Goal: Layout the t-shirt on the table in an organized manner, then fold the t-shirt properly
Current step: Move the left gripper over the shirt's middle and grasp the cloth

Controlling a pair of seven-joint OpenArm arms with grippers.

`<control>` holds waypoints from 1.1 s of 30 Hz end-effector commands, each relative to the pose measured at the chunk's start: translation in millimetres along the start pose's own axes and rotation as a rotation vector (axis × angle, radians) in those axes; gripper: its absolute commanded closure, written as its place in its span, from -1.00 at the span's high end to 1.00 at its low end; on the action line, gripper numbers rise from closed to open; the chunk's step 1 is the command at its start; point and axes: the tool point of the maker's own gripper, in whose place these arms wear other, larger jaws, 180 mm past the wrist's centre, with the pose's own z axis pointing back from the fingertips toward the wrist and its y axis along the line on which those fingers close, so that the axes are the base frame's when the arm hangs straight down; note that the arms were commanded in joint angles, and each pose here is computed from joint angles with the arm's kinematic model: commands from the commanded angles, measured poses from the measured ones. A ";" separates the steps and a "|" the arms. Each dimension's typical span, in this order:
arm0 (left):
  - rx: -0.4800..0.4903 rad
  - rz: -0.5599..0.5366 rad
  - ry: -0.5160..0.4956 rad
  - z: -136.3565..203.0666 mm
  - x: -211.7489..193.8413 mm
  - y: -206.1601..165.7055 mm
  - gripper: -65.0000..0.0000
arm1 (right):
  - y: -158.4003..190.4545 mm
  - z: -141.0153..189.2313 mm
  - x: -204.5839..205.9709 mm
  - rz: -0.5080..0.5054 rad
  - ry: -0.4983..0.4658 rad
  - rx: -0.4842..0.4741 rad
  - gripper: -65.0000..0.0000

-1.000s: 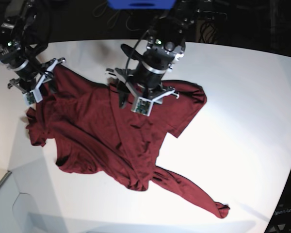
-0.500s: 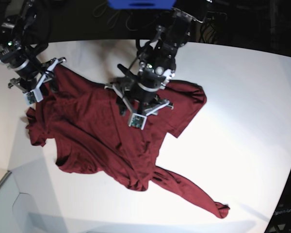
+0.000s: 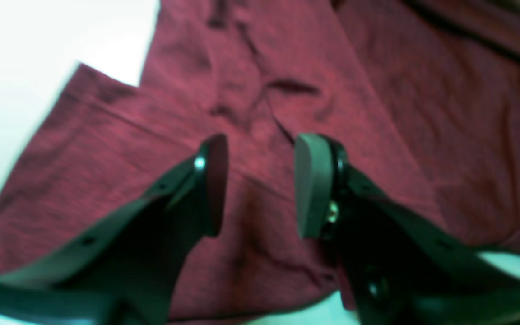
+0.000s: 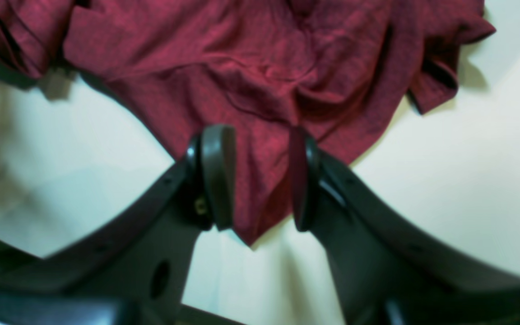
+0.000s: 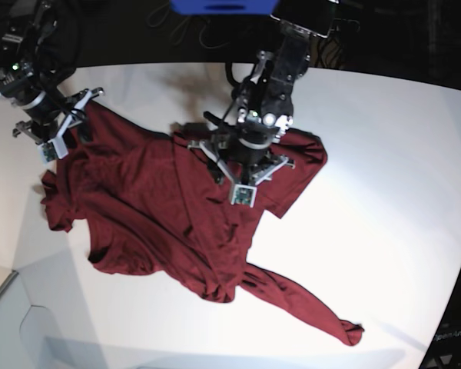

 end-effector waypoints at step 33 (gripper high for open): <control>-0.069 -0.053 -0.187 0.4 57.2 -28.8 -1.00 | -6.7 -9.7 -3.1 -0.035 -0.004 0.007 -0.36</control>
